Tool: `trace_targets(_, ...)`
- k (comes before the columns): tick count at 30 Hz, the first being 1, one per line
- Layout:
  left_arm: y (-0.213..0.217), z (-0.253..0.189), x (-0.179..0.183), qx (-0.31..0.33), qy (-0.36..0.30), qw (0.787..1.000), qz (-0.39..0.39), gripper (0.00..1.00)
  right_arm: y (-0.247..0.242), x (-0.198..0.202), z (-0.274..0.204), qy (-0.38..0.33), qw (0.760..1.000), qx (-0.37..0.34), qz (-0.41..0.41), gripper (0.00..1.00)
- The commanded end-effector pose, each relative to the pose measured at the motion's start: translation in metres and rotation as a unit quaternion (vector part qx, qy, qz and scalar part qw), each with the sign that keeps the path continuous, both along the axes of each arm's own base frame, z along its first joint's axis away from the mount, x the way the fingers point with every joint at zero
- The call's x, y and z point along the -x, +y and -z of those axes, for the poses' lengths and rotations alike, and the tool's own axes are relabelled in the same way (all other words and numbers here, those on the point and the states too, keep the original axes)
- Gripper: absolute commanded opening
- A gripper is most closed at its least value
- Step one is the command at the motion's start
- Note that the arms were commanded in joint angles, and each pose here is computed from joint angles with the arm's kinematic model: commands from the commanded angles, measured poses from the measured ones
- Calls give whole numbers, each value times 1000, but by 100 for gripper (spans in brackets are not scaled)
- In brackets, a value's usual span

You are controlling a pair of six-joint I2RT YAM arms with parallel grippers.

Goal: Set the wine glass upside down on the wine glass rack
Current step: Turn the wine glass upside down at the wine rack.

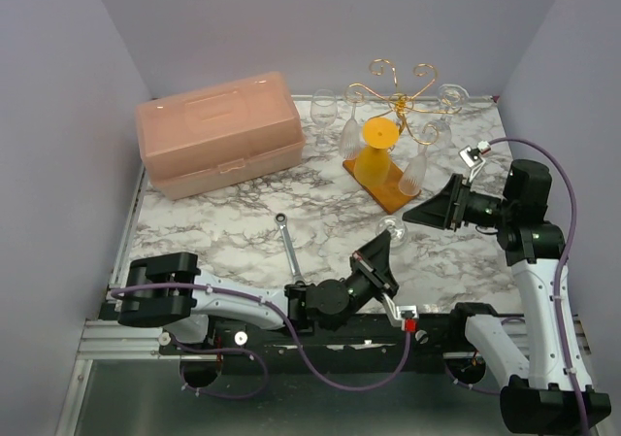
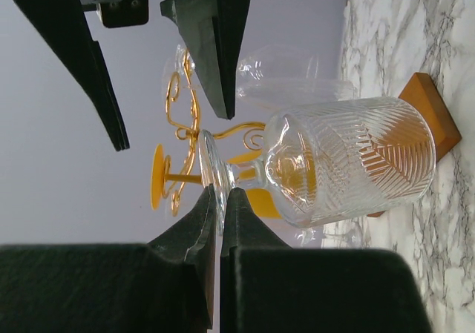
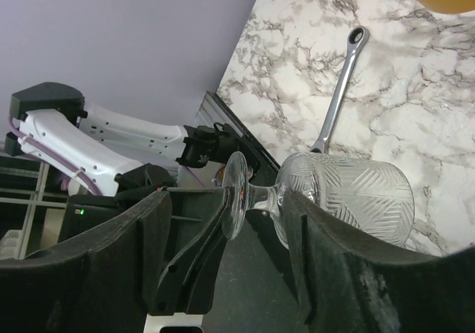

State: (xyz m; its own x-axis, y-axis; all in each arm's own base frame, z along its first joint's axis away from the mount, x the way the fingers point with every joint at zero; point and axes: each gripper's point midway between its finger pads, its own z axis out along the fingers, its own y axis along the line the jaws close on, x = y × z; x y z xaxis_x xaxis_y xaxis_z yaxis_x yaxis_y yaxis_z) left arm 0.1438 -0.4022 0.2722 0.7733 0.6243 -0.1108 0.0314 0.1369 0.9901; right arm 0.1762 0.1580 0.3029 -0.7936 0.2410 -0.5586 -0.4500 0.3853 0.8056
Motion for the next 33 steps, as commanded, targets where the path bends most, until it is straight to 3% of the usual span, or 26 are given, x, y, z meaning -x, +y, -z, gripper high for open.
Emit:
trace_targets(1,-15,-26,1,22,-17,999,17,0,0,11,-1,14,1000,-3,-11,64)
trace_targets(12,-27,-23,-1,6,-14,1000,20,0,-2,12,8,35,999,10,-4,44)
trace_targets(16,-30,-24,-1,4,-17,1000,20,0,-1,13,9,46,999,6,-8,29)
trace_targets(29,-32,-28,-1,6,-21,1000,22,0,-3,13,18,69,997,21,-3,27)
trace_targets(33,-33,-29,-1,6,-22,999,22,0,-3,13,19,73,997,18,-6,13)
